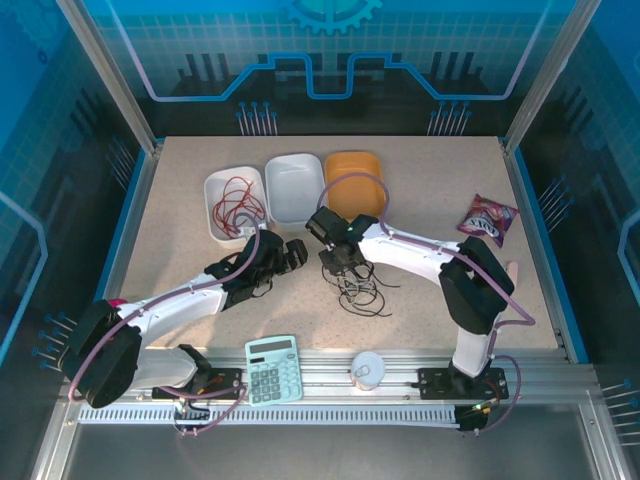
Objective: Untangle the cables
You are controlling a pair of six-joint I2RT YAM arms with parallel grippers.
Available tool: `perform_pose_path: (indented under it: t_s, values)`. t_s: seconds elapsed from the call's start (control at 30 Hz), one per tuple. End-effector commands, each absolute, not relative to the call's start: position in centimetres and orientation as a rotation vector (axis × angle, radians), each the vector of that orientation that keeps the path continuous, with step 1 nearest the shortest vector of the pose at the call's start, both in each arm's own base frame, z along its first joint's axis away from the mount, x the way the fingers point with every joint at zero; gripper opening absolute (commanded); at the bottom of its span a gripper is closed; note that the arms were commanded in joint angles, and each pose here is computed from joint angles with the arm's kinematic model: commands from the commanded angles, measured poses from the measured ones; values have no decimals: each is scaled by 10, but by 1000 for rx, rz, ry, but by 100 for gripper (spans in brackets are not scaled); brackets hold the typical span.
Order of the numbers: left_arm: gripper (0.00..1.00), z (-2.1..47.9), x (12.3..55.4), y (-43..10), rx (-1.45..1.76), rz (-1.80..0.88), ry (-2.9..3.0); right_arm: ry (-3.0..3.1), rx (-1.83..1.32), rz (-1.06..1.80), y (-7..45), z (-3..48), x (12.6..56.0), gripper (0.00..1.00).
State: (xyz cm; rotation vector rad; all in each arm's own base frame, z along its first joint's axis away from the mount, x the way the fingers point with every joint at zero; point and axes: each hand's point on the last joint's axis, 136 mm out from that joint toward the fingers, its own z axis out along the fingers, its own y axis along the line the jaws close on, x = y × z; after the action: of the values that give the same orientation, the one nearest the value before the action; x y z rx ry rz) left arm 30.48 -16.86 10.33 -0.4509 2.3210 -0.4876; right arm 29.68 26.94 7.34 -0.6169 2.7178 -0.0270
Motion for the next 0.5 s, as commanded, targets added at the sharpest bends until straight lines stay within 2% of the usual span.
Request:
perform_pose_path:
  t_s: [0.0, 0.47]
  values:
    - [99, 104, 302, -162, -466, -463, 2311, 2712, -603, -114, 263, 70, 299, 27]
    - [99, 103, 305, -168, -440, -474, 2325, 2712, -606, -178, 259, 61, 302, 29]
